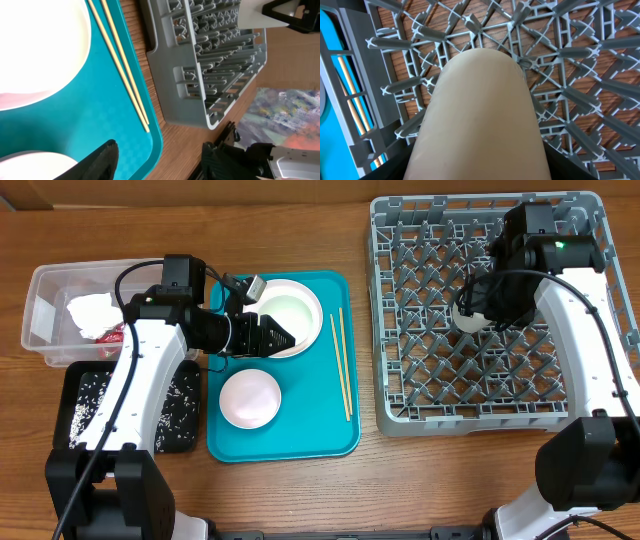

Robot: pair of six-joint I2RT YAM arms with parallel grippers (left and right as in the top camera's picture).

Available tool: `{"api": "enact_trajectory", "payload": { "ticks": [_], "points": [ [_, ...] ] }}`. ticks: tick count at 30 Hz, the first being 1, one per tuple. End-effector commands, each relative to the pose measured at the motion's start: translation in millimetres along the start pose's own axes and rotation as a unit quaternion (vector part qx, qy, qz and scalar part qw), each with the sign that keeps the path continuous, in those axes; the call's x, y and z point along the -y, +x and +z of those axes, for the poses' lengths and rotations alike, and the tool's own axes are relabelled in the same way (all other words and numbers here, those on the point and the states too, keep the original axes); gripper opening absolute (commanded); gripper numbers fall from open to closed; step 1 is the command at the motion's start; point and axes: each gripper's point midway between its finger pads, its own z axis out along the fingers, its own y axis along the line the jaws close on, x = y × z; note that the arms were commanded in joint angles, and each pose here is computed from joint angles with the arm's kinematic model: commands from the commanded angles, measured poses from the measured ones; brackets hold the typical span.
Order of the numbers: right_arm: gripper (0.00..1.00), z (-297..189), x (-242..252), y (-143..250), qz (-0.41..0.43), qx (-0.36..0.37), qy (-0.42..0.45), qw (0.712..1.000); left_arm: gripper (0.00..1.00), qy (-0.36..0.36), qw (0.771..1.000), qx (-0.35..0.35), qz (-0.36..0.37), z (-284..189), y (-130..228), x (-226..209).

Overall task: Sort waste into correct bins and load items into the dishwasher
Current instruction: 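Lower the cup upside down into the rack and open the right gripper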

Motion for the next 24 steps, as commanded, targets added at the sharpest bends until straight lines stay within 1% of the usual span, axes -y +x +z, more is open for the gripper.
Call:
{"api": "enact_trajectory", "payload": {
  "ticks": [1, 5, 10, 24],
  "points": [
    [0.09, 0.6, 0.6, 1.4, 0.0, -0.001, 0.005, 1.0, 0.57, -0.009, 1.0, 0.006, 0.008, -3.1, -4.3, 1.7],
    [0.04, 0.5, 1.2, 4.6, 0.0, -0.007, 0.006, 1.0, 0.58, -0.009, 1.0, 0.007, 0.009, -3.1, -4.7, 1.7],
    [0.04, -0.1, 4.0, 18.7, 0.002, -0.036, 0.012, 0.999, 0.58, -0.009, 1.0, 0.007, 0.009, -3.1, -4.6, 1.8],
    [0.04, 4.2, 7.8, 35.4, 0.004, -0.069, 0.019, 0.997, 0.59, -0.009, 1.0, 0.006, 0.008, -3.1, -4.1, 1.8]
  ]
}}
